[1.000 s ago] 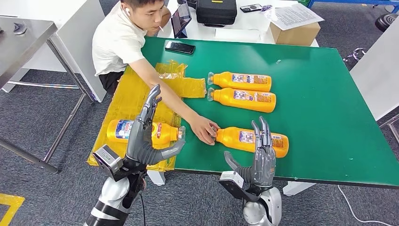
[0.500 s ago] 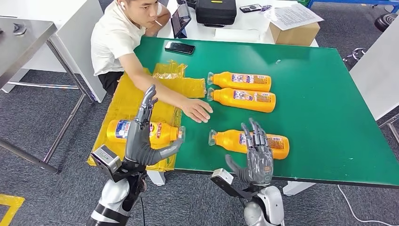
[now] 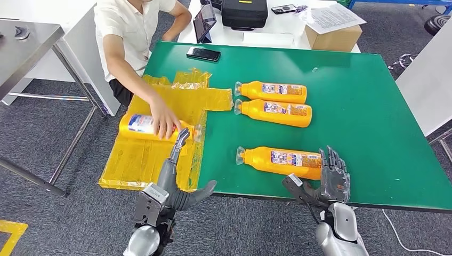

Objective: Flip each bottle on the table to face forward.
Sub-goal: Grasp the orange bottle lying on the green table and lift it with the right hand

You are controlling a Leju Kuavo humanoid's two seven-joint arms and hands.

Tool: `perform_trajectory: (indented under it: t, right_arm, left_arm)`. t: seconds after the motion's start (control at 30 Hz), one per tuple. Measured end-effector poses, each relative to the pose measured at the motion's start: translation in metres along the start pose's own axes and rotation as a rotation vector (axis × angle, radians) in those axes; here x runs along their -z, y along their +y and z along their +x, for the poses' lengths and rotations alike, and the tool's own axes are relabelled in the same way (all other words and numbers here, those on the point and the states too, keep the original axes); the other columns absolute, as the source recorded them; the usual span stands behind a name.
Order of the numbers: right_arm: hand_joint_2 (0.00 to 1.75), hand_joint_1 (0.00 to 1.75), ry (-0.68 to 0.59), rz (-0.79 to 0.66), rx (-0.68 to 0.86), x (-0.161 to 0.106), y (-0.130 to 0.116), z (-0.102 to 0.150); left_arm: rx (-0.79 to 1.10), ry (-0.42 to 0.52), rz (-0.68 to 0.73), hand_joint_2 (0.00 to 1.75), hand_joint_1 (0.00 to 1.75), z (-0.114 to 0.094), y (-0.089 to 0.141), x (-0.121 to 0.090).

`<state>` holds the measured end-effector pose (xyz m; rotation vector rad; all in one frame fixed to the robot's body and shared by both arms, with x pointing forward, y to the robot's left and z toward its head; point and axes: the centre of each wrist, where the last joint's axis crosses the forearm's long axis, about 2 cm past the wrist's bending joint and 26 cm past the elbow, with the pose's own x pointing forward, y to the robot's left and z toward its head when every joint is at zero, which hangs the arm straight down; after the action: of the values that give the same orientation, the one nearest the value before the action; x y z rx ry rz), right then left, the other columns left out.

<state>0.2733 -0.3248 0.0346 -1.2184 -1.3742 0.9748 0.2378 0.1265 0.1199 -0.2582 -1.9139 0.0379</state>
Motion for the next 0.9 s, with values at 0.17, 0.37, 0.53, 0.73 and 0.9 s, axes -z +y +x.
perform_trajectory:
  t: [0.17,0.37,0.53,0.73,0.9]
  right_arm:
    - [1.75,0.00,0.017,0.024,-0.050,0.005,-0.001,-0.010]
    - [1.75,0.00,0.017,0.055,-0.044,0.009,-0.002,-0.017]
    - [1.75,0.00,-0.008,0.081,0.000,0.019,-0.002,-0.019]
    - [1.75,0.00,-0.060,0.084,0.011,0.030,0.001,-0.006]
    - [1.75,0.00,-0.100,0.104,0.044,0.036,0.003,0.005]
  left_arm:
    - [0.001,0.017,-0.005,1.75,0.00,-0.003,0.000,-0.002]
    - [-0.002,0.024,-0.012,1.75,0.00,-0.004,0.000,-0.003]
    - [-0.009,0.031,-0.016,1.75,0.00,-0.005,-0.001,-0.002]
    - [-0.017,0.031,-0.026,1.75,0.00,-0.005,-0.002,-0.001]
    - [-0.027,0.027,-0.040,1.75,0.00,-0.005,-0.004,0.001]
